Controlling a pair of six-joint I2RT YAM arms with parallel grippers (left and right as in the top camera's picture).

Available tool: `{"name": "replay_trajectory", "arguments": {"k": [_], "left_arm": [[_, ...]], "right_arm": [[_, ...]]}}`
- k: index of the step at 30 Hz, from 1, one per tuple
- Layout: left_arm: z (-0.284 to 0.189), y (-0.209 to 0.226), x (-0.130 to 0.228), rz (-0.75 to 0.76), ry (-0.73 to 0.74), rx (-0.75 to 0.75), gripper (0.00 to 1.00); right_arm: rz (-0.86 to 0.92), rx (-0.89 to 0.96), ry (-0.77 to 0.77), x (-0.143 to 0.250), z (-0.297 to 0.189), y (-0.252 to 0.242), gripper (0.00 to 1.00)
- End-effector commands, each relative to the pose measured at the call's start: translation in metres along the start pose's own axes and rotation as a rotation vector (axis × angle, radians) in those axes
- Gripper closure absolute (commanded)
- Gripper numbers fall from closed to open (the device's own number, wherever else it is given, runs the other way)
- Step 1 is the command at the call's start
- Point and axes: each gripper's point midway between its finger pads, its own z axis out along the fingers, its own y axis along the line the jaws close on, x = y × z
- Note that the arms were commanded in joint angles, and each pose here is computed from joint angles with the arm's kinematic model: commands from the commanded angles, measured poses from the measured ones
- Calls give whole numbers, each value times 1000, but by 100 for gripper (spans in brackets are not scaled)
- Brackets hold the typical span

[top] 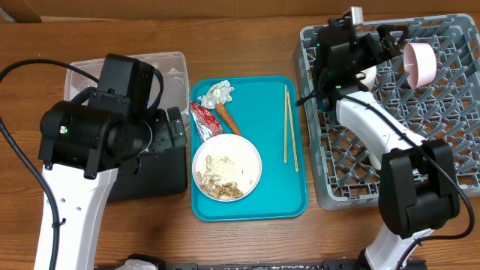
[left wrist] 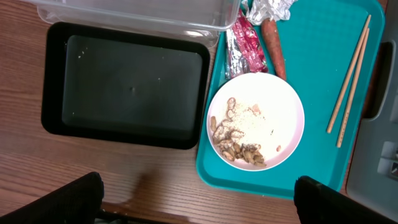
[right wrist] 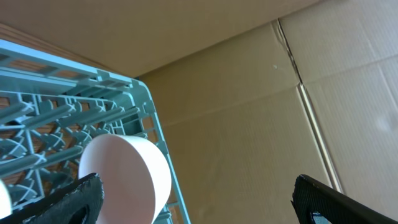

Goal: Sort waste into correct bins and load items into the dishwasher
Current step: 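Move the right gripper back over the tray toward the chopsticks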

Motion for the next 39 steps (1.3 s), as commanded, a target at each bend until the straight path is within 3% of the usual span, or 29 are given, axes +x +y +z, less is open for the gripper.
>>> {"name": "replay_trajectory", "arguments": {"k": [1,9,17,22,29,33,35,39], "left_arm": [[-1,3,-4,-2,-14,-13,0],[-1,3,-4,-2,-14,-13,0],[-1,3,-4,-2,-14,-13,0],[-1,3,-4,-2,-14,-14,0],[-1,3,-4,-2,-14,-13,0],[-1,3,-4,-2,-14,-14,0],[-1,3,-4,-2,-14,-13,0],[-1,3,-4,-2,-14,-13,0]], "right_arm": [[60,1,-42,-16,-21,-18,0],[142,-36,-148,-41,-85,-26,0],[319,-87,-251,-52,-148,-72,0],[392,-102,-273,-49,-167,-97,0],[417,-201,-353,-54,-186,-91,0],[390,-433,-421,-49,-214,-52,0],[380,-687,-427,-40,-239,-18,0],[493,-1131,-241,-10,-279,22,0]]}}
